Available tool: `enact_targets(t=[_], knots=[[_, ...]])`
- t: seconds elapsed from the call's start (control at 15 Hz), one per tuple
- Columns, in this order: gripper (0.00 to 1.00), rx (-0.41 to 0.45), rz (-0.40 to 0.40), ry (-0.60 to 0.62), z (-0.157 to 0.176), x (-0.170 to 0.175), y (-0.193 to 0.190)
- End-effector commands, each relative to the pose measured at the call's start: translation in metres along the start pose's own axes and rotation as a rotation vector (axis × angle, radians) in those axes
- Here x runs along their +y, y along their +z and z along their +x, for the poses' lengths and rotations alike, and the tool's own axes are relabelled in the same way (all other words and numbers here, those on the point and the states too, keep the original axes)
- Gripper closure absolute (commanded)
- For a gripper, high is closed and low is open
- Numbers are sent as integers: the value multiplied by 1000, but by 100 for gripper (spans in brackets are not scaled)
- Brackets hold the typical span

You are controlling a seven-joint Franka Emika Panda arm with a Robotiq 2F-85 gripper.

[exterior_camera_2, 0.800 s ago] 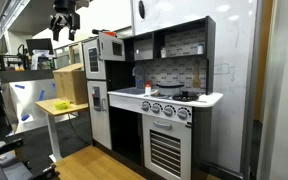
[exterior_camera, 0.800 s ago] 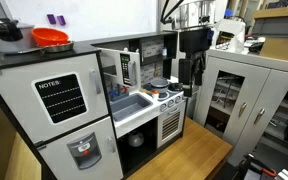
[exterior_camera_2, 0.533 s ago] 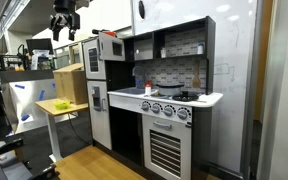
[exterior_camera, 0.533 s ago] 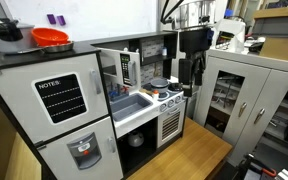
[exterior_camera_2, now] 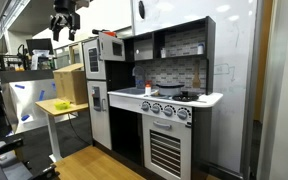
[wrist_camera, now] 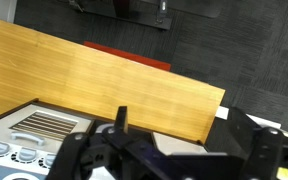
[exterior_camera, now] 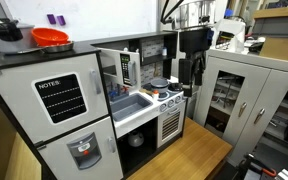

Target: Close the top cupboard door

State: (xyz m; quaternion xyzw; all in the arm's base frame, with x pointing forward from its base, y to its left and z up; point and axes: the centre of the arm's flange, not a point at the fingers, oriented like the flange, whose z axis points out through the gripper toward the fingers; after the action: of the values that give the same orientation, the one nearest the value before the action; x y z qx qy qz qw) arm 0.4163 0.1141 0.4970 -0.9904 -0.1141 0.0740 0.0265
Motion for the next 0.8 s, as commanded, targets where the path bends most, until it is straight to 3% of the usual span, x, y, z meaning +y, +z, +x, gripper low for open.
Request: enact_targets(t=[0.0, 0.53, 0.73], knots=[[0, 0, 0, 0, 0, 0, 0], [0, 0, 0, 0, 0, 0, 0], [0, 63, -4, -35, 1, -4, 3]])
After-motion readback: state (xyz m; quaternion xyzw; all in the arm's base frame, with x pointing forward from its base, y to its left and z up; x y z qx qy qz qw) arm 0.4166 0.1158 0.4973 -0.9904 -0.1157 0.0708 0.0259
